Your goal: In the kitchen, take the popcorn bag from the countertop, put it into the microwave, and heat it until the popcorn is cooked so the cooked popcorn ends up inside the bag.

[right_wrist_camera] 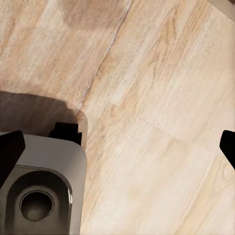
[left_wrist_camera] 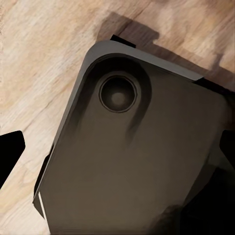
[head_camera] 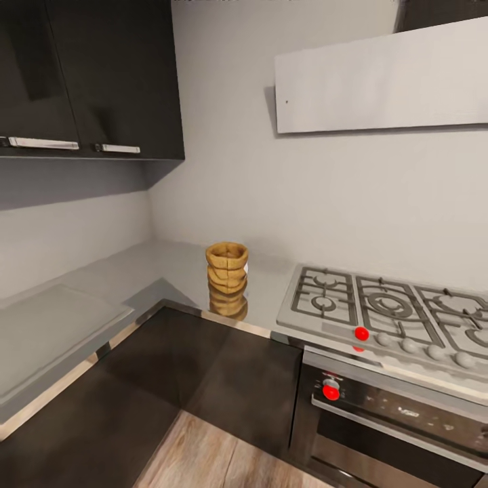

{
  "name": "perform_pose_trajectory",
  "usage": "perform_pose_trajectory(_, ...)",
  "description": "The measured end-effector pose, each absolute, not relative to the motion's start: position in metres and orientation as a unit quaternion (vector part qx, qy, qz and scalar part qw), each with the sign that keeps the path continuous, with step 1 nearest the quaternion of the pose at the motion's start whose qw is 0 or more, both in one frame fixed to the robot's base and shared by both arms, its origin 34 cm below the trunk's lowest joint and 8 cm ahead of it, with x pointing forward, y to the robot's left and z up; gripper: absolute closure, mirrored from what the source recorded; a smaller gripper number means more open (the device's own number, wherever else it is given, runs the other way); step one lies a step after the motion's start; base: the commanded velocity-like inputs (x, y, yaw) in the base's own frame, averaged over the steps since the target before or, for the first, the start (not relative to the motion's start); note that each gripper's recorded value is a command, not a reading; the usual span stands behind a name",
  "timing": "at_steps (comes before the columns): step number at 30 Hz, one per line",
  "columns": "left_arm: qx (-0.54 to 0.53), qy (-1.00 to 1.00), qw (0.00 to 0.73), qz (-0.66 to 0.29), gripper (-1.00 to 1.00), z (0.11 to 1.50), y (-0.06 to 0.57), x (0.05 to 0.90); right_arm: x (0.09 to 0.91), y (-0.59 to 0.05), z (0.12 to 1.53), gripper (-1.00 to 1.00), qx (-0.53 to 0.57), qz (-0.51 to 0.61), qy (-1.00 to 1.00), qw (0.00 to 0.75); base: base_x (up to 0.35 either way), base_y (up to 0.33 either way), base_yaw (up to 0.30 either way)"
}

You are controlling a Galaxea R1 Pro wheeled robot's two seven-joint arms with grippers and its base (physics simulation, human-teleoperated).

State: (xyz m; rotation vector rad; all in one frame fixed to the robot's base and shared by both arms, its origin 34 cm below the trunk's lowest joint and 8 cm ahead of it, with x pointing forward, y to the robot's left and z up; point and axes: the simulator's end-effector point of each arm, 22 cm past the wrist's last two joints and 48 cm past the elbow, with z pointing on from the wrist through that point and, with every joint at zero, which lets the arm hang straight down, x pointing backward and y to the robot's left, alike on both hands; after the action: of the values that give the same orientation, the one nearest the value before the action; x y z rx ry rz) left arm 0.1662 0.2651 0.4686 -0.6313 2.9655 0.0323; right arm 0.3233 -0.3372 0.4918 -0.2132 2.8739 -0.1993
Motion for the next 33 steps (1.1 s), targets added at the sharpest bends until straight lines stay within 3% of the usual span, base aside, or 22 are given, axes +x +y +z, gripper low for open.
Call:
perform_pose_trajectory(14, -0.208, 0.977, 0.054, 0.011, -1.0, 0.49, 0.266, 0.166, 0.322, -0.336, 0.513, -1.0, -0.073, -0.068, 0.987, 0.124, 0.0, 0.0, 0.168)
perform_pose_trajectory(33, -0.208, 0.977, 0.055, 0.011, -1.0, 0.516, 0.266, 0.164, 0.322, -0.338, 0.54, -1.0, -0.072, -0.072, 0.987, 0.126, 0.0, 0.0, 0.009)
